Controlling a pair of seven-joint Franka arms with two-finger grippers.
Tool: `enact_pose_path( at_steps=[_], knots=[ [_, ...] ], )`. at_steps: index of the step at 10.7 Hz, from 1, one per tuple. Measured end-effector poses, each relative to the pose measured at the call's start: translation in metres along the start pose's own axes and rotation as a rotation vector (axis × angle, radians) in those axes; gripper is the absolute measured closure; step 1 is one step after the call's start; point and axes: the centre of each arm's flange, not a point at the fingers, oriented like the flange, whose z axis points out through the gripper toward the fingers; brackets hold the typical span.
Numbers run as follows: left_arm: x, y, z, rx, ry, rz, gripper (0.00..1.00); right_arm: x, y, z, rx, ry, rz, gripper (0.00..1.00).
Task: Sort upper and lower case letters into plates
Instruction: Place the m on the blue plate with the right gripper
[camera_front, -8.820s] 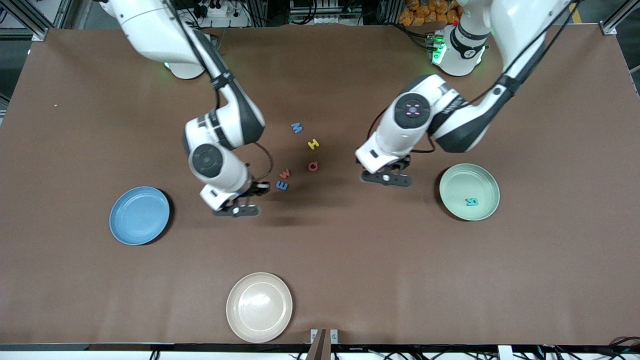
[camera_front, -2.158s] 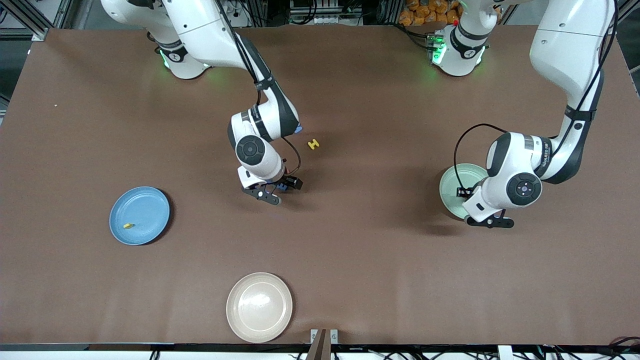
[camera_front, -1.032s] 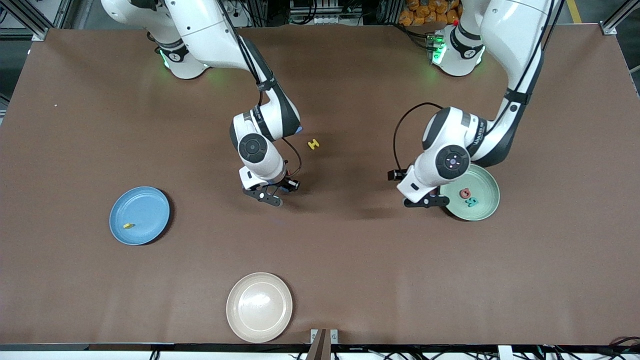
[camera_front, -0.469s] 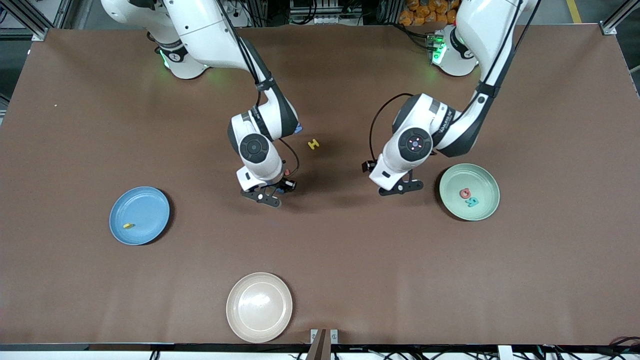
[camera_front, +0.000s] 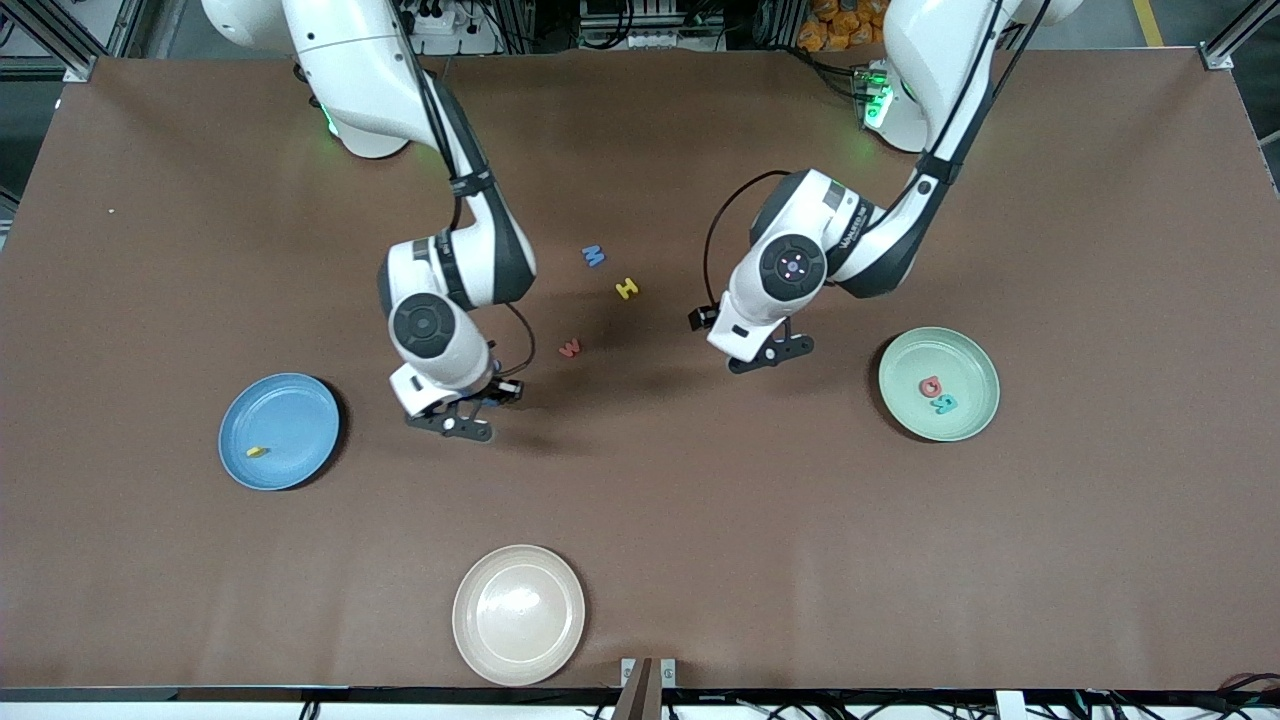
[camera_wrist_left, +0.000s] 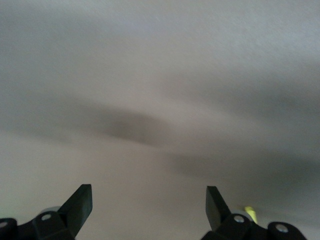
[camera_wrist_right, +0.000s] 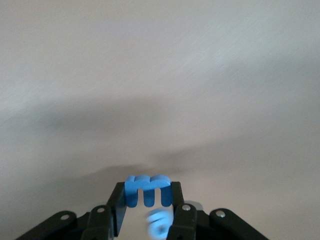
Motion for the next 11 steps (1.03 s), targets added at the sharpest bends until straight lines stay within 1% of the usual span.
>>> enact_pose_path(
  at_steps=[3, 5, 7, 9, 11],
  knots=[
    [-0.036, 0.033, 0.024, -0.029, 0.021, -0.080, 0.00, 0.028, 0.075, 0.012, -0.031, -0.022, -0.086, 0.59],
    [-0.054, 0.054, 0.038, -0.050, 0.032, -0.127, 0.01, 0.044, 0.135, 0.014, -0.050, -0.021, -0.211, 0.59],
    [-0.069, 0.070, 0.051, -0.057, 0.033, -0.187, 0.02, 0.059, 0.201, 0.012, -0.046, -0.030, -0.342, 0.59],
    [-0.086, 0.082, 0.069, -0.067, 0.037, -0.246, 0.03, 0.070, 0.262, 0.014, -0.033, -0.039, -0.439, 0.59],
    [-0.101, 0.090, 0.087, -0.075, 0.040, -0.281, 0.06, 0.073, 0.301, 0.018, -0.024, -0.048, -0.476, 0.57]
  ],
)
